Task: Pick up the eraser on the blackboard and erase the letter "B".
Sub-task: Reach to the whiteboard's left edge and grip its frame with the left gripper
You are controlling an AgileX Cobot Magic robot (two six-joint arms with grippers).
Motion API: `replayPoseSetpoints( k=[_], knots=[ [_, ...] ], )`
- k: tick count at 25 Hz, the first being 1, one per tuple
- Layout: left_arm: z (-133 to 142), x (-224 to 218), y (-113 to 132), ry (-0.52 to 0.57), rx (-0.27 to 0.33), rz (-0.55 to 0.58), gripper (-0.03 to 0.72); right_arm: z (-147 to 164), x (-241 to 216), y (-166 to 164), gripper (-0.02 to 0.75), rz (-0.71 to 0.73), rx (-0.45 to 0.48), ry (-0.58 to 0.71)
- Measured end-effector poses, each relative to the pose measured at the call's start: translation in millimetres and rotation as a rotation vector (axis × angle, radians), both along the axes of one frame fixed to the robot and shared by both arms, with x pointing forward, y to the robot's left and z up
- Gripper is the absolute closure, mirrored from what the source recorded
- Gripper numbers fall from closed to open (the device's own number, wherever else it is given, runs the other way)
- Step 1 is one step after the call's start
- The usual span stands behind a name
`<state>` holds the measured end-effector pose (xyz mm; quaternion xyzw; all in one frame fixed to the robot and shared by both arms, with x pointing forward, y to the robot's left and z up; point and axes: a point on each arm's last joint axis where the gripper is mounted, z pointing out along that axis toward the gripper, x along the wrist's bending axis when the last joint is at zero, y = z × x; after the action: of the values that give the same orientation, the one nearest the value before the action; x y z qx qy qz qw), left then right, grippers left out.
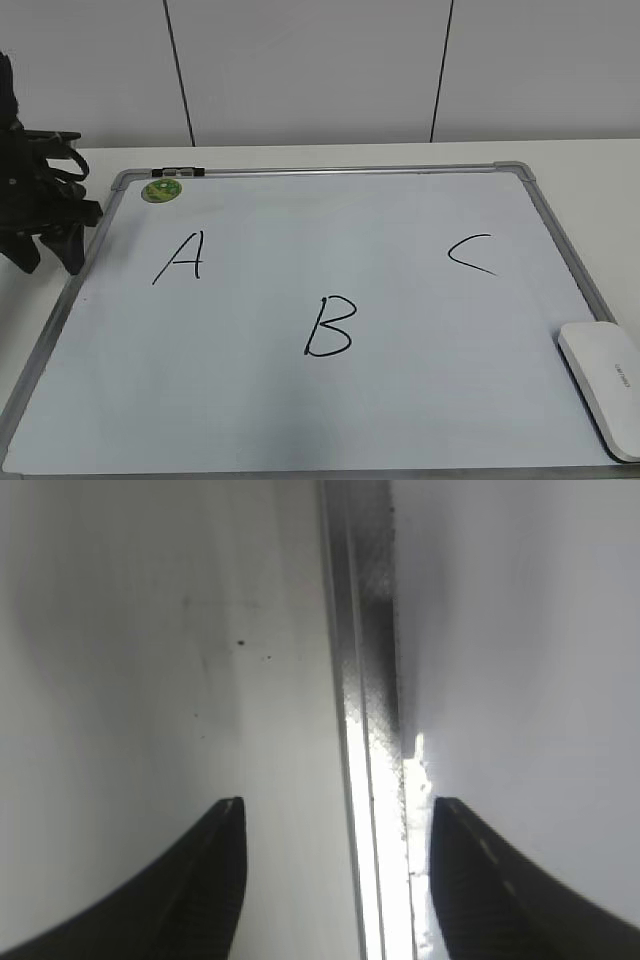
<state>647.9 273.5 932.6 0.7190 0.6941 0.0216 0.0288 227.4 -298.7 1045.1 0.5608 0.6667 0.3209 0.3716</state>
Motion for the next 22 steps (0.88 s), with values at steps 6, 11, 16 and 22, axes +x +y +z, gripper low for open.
replayPoseSetpoints(
  k=[6,11,16,22],
  knots=[
    [-12,3,0,0.0,0.005,0.018,0.252,0,0,0,0.164,0.0,0.0,0.0],
    [-24,5,0,0.018,0.006,0.022,0.252,0,0,0,0.164,0.0,0.0,0.0],
    [-29,6,0,0.019,0.006,0.025,0.314,0,0,0,0.164,0.0,0.0,0.0],
    [-29,7,-1,0.013,-0.003,0.03,0.491,0,0,0,0.164,0.0,0.0,0.0]
  ],
)
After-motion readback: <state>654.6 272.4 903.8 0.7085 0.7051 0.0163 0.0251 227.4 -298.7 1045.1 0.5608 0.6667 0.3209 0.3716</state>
